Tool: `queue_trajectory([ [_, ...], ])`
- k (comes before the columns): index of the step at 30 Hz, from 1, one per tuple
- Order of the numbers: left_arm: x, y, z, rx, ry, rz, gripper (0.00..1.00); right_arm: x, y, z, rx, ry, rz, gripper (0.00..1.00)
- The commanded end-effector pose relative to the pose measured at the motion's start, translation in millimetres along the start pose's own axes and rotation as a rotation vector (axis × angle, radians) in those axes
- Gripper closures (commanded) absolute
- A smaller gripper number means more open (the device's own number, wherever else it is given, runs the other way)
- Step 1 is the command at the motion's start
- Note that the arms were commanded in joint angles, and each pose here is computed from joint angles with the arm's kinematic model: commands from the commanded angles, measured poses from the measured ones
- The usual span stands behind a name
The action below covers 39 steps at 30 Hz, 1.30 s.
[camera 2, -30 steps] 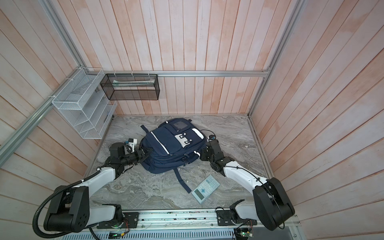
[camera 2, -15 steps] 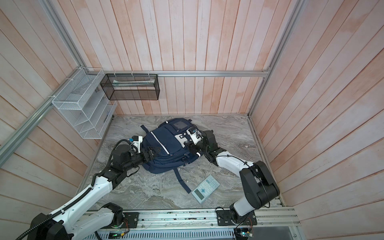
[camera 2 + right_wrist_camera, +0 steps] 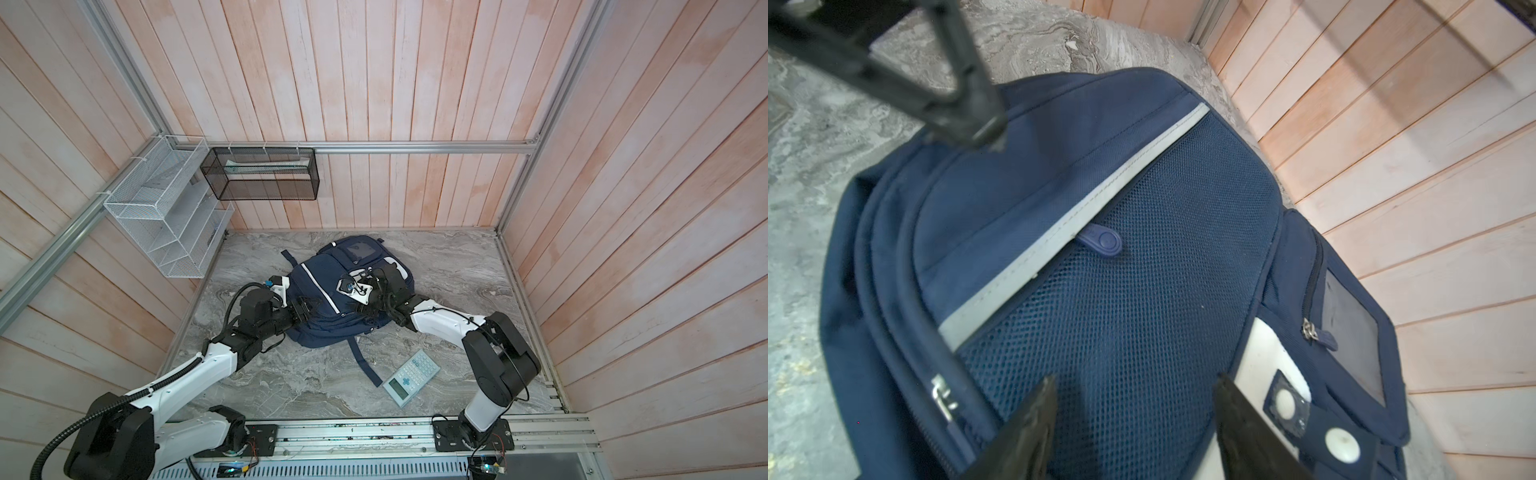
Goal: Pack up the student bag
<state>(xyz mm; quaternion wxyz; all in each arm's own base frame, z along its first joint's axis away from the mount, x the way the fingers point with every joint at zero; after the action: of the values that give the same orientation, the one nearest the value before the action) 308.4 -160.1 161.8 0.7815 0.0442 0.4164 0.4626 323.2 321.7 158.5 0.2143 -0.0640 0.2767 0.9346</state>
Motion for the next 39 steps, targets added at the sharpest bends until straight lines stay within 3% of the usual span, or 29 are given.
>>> queue_trajectory([
  [1,-1.5,-0.9,13.6,-0.031,-0.040,-0.009,0.44,3.5,7.8,-32.9,0.135,0.045,-0.013,0.40],
  [18,-4.5,-5.0,14.8,-0.019,-0.025,-0.036,0.54,15.2,26.6,-33.6,0.076,0.033,0.011,0.44],
  [28,-5.5,-2.7,12.9,-0.022,-0.015,-0.047,0.59,-0.6,9.0,-16.1,0.014,0.088,-0.026,0.55],
  [33,-5.8,-3.5,12.1,-0.018,-0.014,-0.052,0.59,12.1,-11.7,-22.7,0.040,0.159,-0.008,0.53],
  [39,-4.9,-8.6,12.9,-0.016,-0.015,-0.053,0.60,14.3,-21.7,-7.7,-0.008,0.143,0.008,0.50],
])
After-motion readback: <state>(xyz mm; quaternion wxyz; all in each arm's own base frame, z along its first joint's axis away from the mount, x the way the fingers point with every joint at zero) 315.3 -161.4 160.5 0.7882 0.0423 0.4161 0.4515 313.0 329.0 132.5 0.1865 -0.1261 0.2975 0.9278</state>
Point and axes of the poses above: each gripper's point midway between its finger pads, its own y axis back along the fingers, its own x axis along the line the jaws close on, z = x × y, the point moved 2 cm from there along y, back along the fingers, and after that the axes turned 11 degrees about -y, right-handed, at the moved point
